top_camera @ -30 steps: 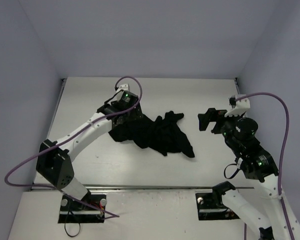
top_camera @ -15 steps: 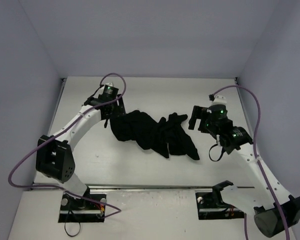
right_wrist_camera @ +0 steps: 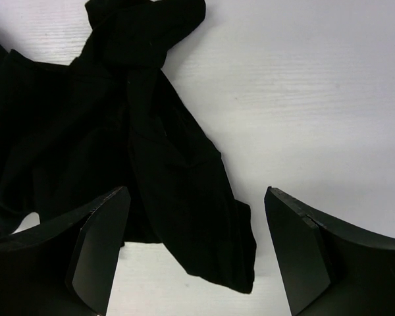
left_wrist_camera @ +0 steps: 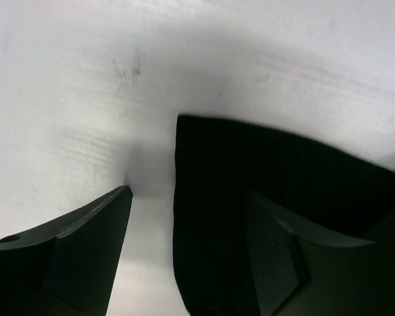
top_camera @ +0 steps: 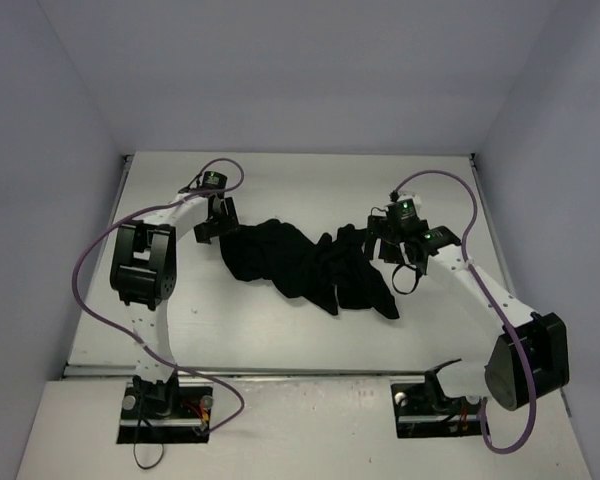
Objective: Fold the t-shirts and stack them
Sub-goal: Move the tshirt to the center of the board, then flatten out the tshirt
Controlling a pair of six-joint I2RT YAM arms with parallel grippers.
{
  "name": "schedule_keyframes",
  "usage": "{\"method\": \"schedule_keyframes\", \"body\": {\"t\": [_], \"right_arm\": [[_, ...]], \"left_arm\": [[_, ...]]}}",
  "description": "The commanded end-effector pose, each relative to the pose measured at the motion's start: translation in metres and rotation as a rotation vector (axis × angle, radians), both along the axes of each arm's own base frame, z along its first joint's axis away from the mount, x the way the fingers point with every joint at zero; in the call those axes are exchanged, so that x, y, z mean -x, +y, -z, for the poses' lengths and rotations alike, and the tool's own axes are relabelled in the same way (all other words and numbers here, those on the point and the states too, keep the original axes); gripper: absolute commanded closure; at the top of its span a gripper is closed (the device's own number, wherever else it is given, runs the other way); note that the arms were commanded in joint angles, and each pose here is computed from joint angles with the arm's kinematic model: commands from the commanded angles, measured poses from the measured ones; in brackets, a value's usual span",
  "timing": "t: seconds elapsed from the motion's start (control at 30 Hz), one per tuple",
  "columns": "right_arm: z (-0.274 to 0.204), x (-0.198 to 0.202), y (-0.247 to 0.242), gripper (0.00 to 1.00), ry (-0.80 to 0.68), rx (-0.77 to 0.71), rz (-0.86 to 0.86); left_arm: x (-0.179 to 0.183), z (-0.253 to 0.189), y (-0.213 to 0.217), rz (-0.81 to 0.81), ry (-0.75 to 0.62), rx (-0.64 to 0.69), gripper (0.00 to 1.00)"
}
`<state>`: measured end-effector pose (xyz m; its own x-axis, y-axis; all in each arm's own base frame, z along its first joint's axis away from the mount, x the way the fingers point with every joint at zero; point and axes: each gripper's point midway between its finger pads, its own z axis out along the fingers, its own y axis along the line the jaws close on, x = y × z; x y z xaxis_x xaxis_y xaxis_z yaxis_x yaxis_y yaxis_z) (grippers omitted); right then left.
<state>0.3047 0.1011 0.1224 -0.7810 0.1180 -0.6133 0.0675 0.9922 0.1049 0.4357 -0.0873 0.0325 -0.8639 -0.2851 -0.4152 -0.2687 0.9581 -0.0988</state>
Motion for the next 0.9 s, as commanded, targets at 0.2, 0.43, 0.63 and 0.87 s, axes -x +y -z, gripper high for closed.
{"method": "schedule_keyframes", "body": {"t": [0.2,0.43,0.63,0.87], "right_arm": [[-0.016,-0.049,0.007,0.20,-0.087,0.012,0.008],[0.007,-0.087,-0.006,0.21,-0.046,-0.029,0.046],[0.018,-0.124,-0.012,0.24,-0.012,-0.117,0.040],[0.048,-0.144,0.015,0.28,0.049,-0.211,-0.031]], "left_arm": [[-0.041,0.010,0.000,0.024,-0.072,-0.013,0.72],[-0.042,-0.006,0.001,0.053,-0.121,-0.016,1.00],[-0.042,-0.055,-0.001,0.083,-0.246,-0.006,1.00],[-0.032,-0.090,0.000,0.123,-0.312,-0.005,1.00]]}}
